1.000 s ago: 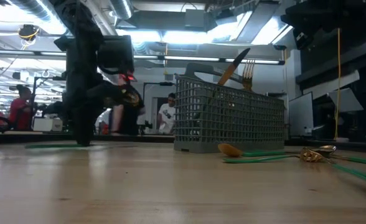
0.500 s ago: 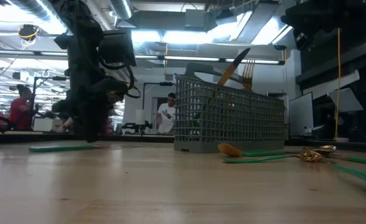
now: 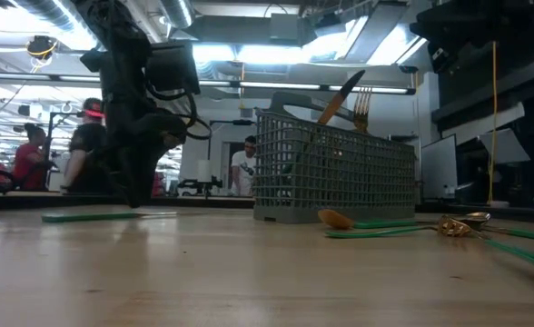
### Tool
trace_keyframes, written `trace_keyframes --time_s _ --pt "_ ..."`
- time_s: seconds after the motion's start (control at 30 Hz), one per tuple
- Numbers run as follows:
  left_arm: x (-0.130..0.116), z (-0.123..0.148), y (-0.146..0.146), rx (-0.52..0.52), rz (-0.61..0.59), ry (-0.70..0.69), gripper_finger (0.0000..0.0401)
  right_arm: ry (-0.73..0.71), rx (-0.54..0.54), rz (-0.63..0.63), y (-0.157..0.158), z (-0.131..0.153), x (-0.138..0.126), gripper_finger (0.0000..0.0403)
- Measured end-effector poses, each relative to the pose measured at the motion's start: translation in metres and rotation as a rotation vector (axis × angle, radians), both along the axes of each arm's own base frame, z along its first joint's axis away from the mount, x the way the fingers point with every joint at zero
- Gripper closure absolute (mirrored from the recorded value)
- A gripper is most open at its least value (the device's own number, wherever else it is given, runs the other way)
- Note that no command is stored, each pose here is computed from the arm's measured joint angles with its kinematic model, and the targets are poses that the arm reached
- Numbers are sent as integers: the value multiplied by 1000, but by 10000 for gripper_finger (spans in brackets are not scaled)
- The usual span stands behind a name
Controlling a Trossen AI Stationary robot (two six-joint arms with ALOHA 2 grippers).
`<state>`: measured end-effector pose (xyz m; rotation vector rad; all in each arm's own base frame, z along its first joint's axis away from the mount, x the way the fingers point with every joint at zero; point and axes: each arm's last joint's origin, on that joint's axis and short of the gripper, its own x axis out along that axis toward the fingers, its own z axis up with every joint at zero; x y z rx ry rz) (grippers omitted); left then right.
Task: Sort silverware
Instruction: Put the left knife into the basket
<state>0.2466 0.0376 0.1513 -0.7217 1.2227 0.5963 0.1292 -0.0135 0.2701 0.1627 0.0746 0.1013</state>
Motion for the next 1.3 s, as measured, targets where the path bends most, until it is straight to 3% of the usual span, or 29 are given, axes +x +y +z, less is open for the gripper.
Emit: trace_keyframes --time_s 0.67,1.07,1.3 --pt "2 -23 -11 30 -17 114 304 -1 -1 0 0 0 0 322" --pt "1 -24 -12 18 -12 118 383 -1 0 0 0 0 0 322" --pt "1 -23 -12 10 10 108 367 -1 0 0 0 0 0 322"
